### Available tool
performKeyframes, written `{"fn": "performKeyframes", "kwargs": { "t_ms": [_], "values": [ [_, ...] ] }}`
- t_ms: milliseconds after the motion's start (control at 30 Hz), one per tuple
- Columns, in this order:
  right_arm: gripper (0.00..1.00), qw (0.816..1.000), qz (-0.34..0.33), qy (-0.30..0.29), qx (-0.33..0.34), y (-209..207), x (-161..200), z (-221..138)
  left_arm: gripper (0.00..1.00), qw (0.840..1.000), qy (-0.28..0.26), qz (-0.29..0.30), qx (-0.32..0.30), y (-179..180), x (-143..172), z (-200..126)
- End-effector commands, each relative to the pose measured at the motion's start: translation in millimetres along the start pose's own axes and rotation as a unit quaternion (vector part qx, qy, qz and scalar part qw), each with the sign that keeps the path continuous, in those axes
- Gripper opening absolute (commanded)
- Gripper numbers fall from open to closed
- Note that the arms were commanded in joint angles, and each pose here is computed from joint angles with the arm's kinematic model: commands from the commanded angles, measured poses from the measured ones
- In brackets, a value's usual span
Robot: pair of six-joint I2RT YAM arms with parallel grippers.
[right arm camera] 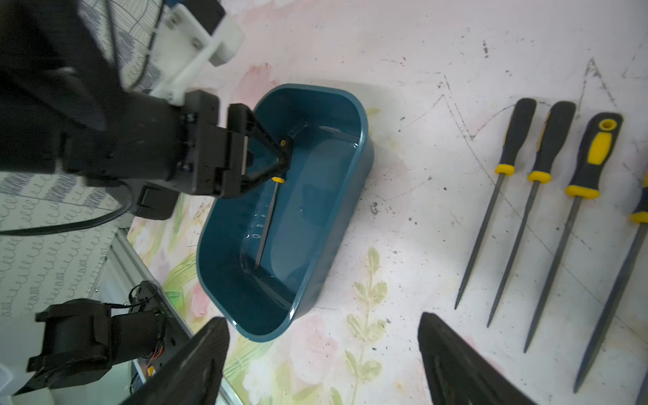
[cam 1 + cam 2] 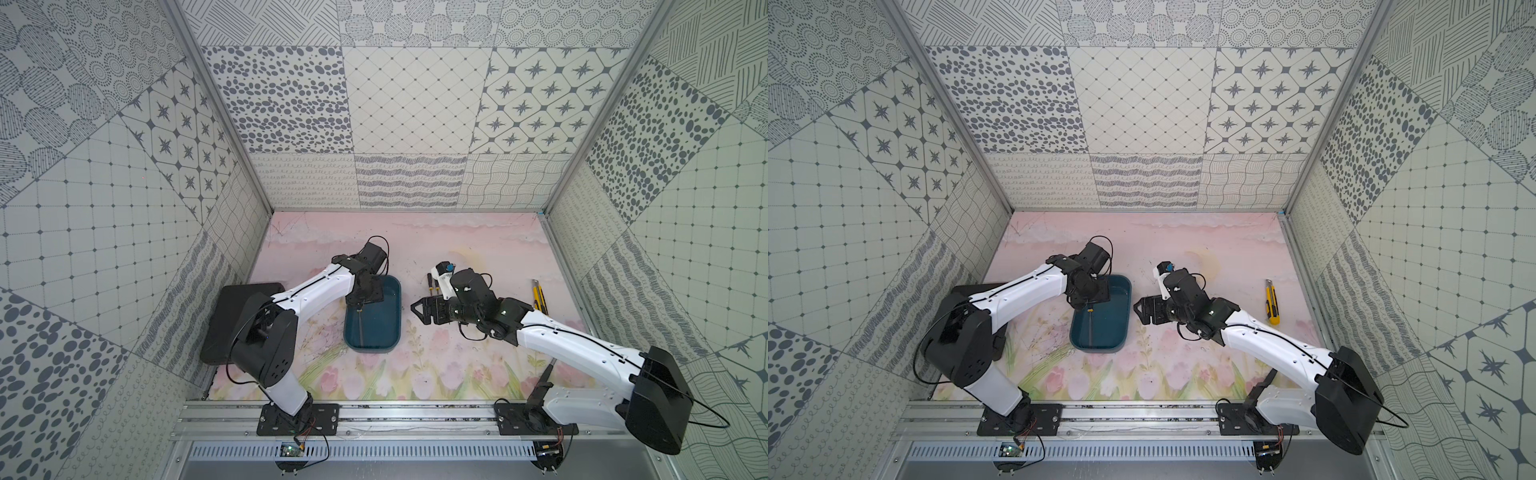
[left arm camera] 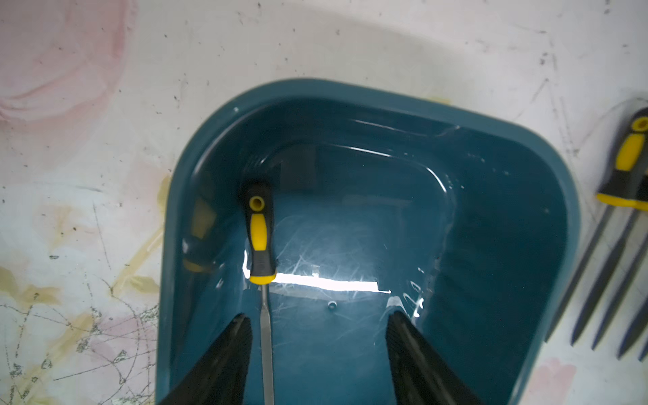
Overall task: Take the file tool out of the storage box
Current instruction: Pick up the file tool from the storage box.
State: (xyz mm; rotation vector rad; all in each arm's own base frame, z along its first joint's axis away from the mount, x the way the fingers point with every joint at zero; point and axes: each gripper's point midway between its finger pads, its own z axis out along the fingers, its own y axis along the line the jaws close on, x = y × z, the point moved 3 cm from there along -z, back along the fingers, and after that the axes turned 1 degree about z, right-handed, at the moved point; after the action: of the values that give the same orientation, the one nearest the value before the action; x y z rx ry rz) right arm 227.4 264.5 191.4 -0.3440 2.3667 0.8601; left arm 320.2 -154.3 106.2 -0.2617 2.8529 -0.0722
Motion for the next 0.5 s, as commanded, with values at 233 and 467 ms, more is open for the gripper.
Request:
{"fn": "performKeyframes", "kwargs": {
  "t_ms": [233, 467],
  "values": [
    [0.9, 1.0, -0.005, -0.011, -0.012, -4.2, 2.5, -5.6, 0.62, 0.993, -0.002, 0.005, -0.119, 23.3, -6.6, 28.9],
    [0.89, 1.0, -0.002, -0.021, -0.004, -7.0, 0.9, -8.2, 0.6, 0.99, 0.007, 0.019, -0.137, 29.0, -2.1, 50.6]
  ]
}}
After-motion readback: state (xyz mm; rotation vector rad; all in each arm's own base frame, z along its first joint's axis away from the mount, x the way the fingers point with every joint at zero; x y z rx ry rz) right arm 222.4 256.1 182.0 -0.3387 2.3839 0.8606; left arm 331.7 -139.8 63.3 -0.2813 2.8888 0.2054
